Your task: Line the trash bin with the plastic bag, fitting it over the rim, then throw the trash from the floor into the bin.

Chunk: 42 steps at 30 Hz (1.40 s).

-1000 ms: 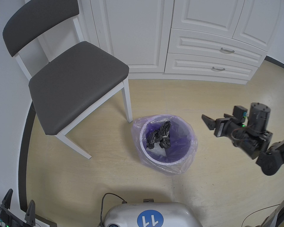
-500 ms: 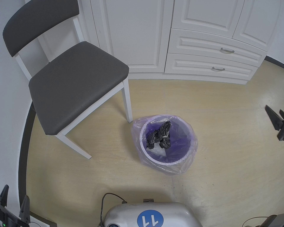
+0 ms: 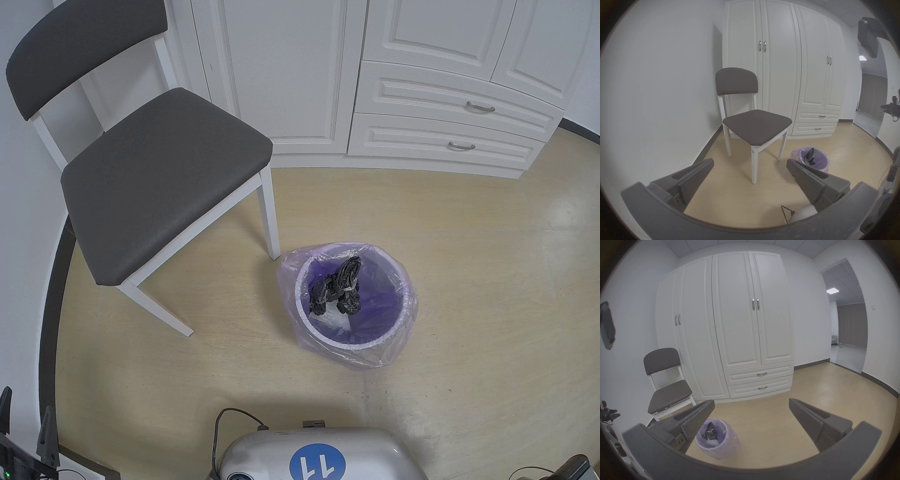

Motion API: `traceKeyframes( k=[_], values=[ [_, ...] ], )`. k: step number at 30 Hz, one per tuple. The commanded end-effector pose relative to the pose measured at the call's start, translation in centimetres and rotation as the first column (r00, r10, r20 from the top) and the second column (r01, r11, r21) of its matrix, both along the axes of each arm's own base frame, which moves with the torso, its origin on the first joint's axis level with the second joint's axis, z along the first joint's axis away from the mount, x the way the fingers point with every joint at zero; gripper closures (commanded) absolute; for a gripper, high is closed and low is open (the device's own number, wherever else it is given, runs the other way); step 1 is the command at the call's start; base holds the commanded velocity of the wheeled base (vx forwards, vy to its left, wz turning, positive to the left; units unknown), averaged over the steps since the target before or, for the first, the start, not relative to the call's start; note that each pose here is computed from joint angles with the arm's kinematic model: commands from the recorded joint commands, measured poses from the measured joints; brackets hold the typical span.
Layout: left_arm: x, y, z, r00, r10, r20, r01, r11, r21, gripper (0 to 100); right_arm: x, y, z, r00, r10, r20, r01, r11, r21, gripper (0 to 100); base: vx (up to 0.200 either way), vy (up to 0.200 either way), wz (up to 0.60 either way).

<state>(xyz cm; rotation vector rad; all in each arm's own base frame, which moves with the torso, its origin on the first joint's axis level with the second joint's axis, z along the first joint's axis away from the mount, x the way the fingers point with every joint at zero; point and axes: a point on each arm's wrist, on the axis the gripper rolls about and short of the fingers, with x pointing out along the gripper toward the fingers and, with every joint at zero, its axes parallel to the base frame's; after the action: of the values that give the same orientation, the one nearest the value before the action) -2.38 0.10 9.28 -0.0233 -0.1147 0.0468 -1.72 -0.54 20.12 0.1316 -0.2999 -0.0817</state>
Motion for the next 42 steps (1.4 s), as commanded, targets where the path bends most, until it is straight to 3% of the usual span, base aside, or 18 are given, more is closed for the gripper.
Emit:
traceKeyframes(
  k=[1, 6, 9, 14, 28, 32, 34, 36, 42],
  values=[
    [0.1, 0.1, -1.0, 0.999, 0.029, -0.045, -0.029, 1.0, 0.002, 0, -4.2, 0.1, -3.3, 0.997, -0.053, 0.057, 0.052, 0.999, 0.006, 0, 0.0, 0.0, 0.0],
    [0.1, 0.1, -1.0, 0.998, 0.028, -0.047, -0.028, 1.0, 0.01, 0, -4.6, 0.2, -3.8, 0.997, -0.057, 0.055, 0.057, 0.998, 0.005, 0, 0.0, 0.0, 0.0],
    [0.1, 0.0, -1.0, 0.999, 0.02, -0.05, -0.02, 1.0, 0.006, 0, -4.5, 0.2, -3.9, 0.997, -0.047, 0.056, 0.045, 0.998, 0.043, 0, 0.0, 0.0, 0.0],
    [0.1, 0.0, -1.0, 0.999, 0.021, -0.05, -0.021, 1.0, -0.001, 0, -3.6, 0.2, -5.3, 0.999, -0.049, 0.001, 0.049, 0.997, 0.055, 0, 0.0, 0.0, 0.0],
    [0.1, -0.1, -1.8, 0.992, -0.034, -0.123, 0.038, 0.999, 0.023, 0, -0.6, 0.2, -11.7, 0.972, -0.083, -0.221, 0.06, 0.992, -0.109, 0, 0.0, 0.0, 0.0],
    [0.1, -0.1, -1.7, 0.993, -0.035, -0.117, 0.037, 0.999, 0.02, 0, -0.6, 0.3, -11.8, 0.971, -0.065, -0.229, 0.032, 0.989, -0.142, 0, 0.0, 0.0, 0.0],
    [0.1, -0.1, -1.7, 0.992, -0.037, -0.117, 0.04, 0.999, 0.025, 0, -0.6, 0.4, -11.8, 0.973, -0.017, -0.23, -0.025, 0.984, -0.177, 0, 0.0, 0.0, 0.0],
    [0.1, -0.1, -1.7, 0.992, -0.037, -0.117, 0.04, 0.999, 0.028, 0, -0.6, 0.6, -12.3, 0.959, 0.056, -0.279, -0.105, 0.981, -0.165, 0, 0.0, 0.0, 0.0],
    [0.1, -0.1, -1.7, 0.992, -0.039, -0.12, 0.042, 0.999, 0.025, 0, -0.6, 0.5, -12.5, 0.954, 0.051, -0.296, -0.087, 0.99, -0.111, 0, 0.0, 0.0, 0.0]
  ],
)
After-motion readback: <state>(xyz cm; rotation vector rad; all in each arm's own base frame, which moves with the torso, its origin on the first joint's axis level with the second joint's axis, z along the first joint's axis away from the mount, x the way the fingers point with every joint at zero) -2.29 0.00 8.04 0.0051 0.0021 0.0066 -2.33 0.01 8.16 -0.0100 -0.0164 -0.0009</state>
